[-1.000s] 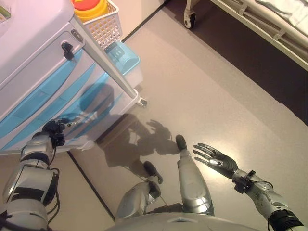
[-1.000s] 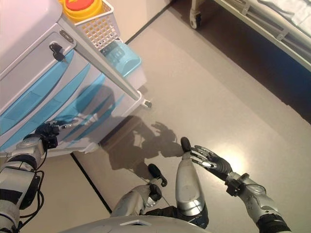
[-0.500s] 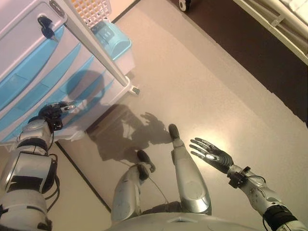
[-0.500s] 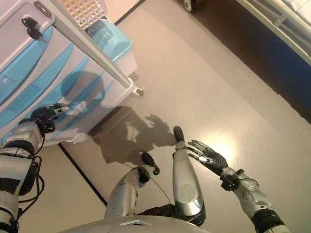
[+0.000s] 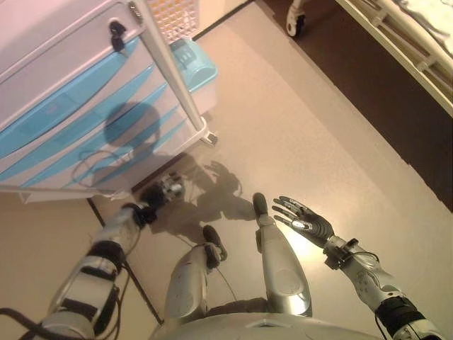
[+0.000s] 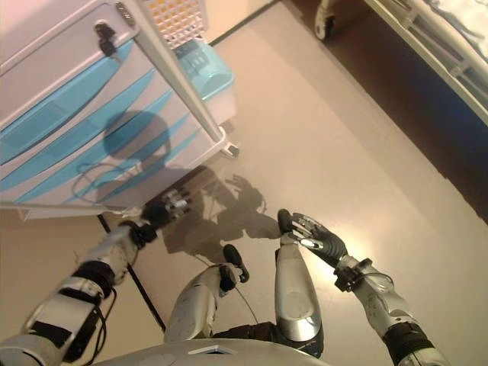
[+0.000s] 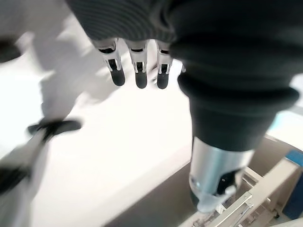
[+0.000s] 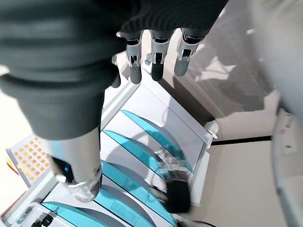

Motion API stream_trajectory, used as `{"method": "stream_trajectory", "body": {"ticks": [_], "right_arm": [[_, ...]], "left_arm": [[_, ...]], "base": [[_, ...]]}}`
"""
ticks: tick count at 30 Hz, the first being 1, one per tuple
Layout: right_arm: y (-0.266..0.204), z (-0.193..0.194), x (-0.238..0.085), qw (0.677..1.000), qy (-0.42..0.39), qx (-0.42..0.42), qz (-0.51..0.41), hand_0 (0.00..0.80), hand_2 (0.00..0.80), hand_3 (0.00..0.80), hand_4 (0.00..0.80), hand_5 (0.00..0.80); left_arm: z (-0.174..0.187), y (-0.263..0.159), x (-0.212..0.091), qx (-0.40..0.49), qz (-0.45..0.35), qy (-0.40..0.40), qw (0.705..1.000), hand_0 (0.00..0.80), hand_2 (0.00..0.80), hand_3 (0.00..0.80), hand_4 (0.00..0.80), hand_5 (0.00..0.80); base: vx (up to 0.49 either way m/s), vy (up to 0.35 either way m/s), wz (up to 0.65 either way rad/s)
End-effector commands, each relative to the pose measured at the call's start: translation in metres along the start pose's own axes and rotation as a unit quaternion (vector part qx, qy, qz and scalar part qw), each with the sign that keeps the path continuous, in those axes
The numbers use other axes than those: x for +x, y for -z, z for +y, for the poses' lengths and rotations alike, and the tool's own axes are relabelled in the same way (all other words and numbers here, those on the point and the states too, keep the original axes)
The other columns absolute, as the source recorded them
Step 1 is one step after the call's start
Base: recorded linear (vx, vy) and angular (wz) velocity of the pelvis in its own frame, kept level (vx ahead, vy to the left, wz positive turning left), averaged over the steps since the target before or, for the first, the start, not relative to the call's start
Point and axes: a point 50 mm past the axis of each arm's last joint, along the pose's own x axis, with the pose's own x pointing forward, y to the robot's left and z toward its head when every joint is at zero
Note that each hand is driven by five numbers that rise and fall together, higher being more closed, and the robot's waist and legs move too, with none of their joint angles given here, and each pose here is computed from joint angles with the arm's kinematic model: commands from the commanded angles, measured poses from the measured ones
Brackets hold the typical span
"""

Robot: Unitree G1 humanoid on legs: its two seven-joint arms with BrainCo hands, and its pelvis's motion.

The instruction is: Open the drawer and pick up the medicine

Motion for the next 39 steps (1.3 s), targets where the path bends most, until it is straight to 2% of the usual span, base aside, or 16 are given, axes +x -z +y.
{"method": "stream_trajectory", "body": {"ticks": [1,7,18,26,39], "right_arm": [[0.004,0.019,0.015,1.000,-0.012,0.010,-0.009,0.000,0.000,0.000,0.000,0.000],[0.028,0.026,0.021,0.997,0.009,0.071,0.014,0.000,0.000,0.000,0.000,0.000],[0.089,0.039,0.011,0.976,0.043,0.199,0.074,0.000,0.000,0.000,0.000,0.000],[0.105,0.034,-0.001,0.966,0.072,0.234,0.079,0.000,0.000,0.000,0.000,0.000],[0.118,0.040,-0.006,0.959,0.061,0.265,0.083,0.000,0.000,0.000,0.000,0.000]], "left_arm": [[-0.008,0.031,-0.011,-0.062,0.017,0.035,0.997,0.000,0.000,0.000,0.000,0.000],[-0.022,0.081,-0.025,-0.119,0.067,0.046,0.990,0.000,0.000,0.000,0.000,0.000],[-0.036,0.121,-0.046,-0.227,0.093,0.056,0.968,0.000,0.000,0.000,0.000,0.000],[-0.040,0.131,-0.050,-0.251,0.106,0.045,0.961,0.000,0.000,0.000,0.000,0.000],[-0.040,0.137,-0.055,-0.275,0.093,0.038,0.956,0.000,0.000,0.000,0.000,0.000]], "base": [[0.009,-0.164,0.23],[-0.015,-0.173,0.21],[-0.025,-0.118,0.17],[-0.022,-0.041,0.12],[-0.007,-0.007,0.04]]}}
